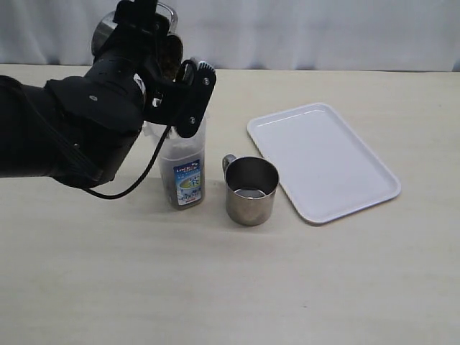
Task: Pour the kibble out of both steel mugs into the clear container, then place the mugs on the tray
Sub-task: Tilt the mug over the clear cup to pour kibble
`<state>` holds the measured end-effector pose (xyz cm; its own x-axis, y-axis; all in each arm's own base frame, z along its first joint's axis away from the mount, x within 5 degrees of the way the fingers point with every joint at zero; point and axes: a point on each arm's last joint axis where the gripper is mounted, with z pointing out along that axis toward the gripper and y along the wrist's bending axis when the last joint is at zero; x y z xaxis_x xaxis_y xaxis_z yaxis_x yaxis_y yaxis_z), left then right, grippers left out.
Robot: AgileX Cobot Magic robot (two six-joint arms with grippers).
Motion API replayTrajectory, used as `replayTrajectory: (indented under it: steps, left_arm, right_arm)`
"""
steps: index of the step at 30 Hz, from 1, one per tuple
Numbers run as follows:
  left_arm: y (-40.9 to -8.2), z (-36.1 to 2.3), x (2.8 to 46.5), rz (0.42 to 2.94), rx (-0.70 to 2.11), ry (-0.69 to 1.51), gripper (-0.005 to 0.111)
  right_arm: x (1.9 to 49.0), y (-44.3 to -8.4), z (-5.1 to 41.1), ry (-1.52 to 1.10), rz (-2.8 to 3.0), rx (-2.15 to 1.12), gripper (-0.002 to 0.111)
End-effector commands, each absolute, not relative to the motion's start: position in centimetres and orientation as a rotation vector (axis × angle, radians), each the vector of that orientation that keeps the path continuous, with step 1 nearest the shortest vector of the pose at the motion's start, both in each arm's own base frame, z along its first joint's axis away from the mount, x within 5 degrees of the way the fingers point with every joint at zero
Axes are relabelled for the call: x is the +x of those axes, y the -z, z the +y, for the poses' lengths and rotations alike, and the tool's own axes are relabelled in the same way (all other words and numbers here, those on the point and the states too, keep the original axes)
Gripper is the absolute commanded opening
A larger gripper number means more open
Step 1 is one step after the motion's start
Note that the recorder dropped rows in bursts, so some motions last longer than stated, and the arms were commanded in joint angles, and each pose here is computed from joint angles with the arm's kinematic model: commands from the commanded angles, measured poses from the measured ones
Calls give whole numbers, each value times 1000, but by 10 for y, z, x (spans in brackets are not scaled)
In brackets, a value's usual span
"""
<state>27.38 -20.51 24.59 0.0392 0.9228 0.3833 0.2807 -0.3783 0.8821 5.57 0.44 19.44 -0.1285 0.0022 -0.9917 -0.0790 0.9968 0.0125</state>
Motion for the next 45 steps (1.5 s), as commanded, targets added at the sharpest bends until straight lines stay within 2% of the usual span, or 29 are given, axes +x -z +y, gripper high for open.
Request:
replayTrajectory:
  steps: [1, 24, 45]
  left_arm:
    - [-252, -205, 275, 1186, 1714, -1414, 0]
    - [-252, -210, 270, 976, 1914, -1564, 0]
    - [-252, -216, 265, 855, 2004, -1617, 0]
  right_arm:
    - [56, -194, 4, -64, 1697, -64, 5]
    - [56, -194, 4, -64, 1697, -64, 5]
    - [56, -194, 4, -64, 1697, -64, 5]
